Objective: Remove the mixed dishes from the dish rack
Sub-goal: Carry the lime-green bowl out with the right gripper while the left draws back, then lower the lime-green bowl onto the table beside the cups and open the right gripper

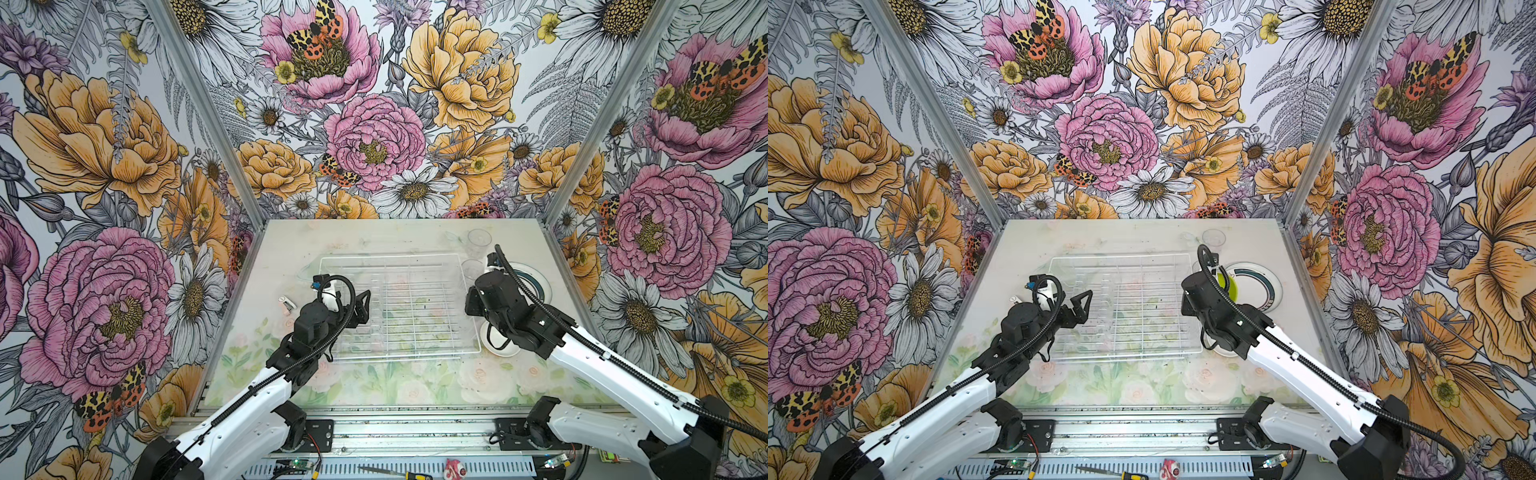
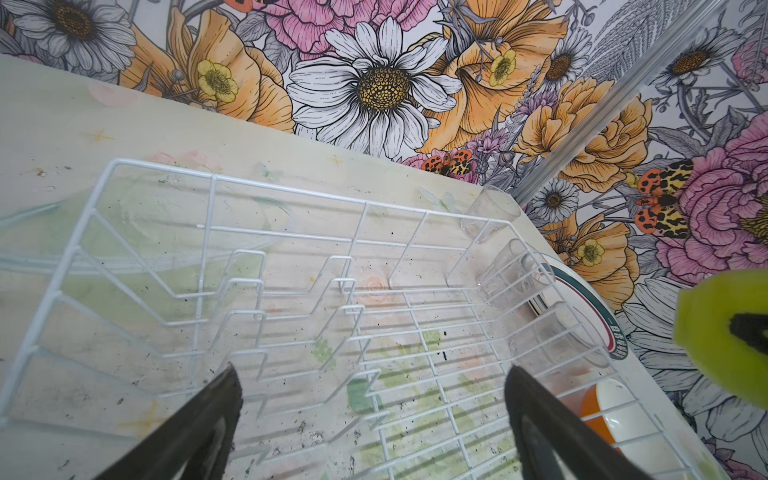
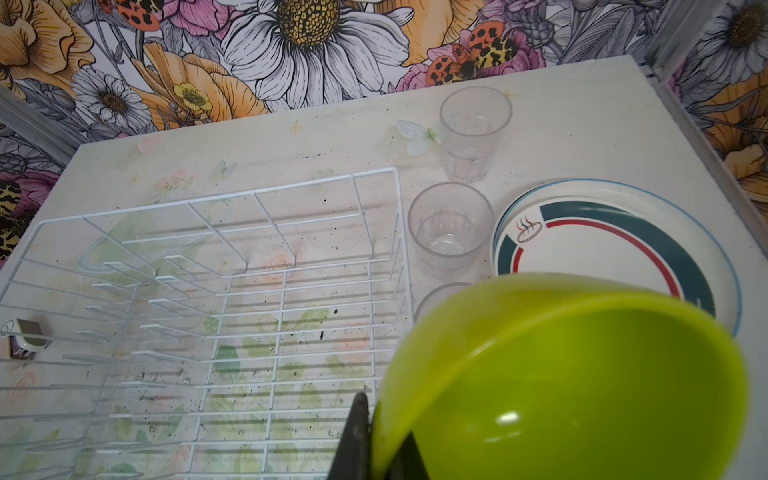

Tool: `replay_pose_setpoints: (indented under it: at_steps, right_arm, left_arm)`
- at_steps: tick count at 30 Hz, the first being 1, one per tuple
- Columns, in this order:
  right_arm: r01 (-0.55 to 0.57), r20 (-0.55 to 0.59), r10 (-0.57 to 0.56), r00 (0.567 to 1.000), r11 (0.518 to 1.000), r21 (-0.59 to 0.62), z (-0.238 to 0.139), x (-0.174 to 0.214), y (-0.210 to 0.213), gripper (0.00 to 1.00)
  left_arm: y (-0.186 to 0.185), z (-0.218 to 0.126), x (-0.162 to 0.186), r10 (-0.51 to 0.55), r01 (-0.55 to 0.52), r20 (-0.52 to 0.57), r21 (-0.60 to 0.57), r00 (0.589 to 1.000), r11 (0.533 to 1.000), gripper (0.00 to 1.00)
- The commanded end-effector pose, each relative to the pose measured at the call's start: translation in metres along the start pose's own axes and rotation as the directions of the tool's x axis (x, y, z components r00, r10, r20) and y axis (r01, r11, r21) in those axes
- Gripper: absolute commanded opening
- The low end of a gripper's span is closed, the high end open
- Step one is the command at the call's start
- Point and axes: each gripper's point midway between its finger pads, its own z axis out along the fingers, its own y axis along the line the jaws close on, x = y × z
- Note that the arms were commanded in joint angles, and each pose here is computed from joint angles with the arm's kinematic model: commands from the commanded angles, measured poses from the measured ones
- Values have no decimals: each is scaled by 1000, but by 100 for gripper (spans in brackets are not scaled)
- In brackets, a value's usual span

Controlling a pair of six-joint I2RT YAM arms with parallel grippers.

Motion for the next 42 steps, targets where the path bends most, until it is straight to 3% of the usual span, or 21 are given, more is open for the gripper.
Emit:
replay_pose_setpoints:
  at_steps: [1,8,14,23,31,36,42]
  right_arm:
    - [-66,75,62,995,996,57,-7,-6,-22,0]
    - [-150,55,144,988,980,130,-2,22,-55,0]
    - [-202,-68,213,975,969,143,17,60,-65,0]
    - [-133,-287,172,942,980,150,47,102,-51,0]
    - [-87,-378,153,913,979,186,64,121,-51,0]
    - [-95,-365,154,918,980,173,61,116,-51,39]
    - [-115,-316,150,937,985,128,51,99,-47,51]
  left_arm:
    - [3,-4,-7,-28,28,43,-5,999,1000,99]
    - [5,-4,-7,-35,35,48,-10,998,999,99]
    - [8,-7,-10,-40,41,58,-28,998,999,99]
    - [12,-7,-12,-60,62,59,-45,996,997,99]
    - [16,-6,-22,-117,118,40,-50,992,992,99]
    - [20,-9,-30,-122,126,63,-68,991,990,99]
    - [27,-6,-33,-118,123,56,-103,991,987,99]
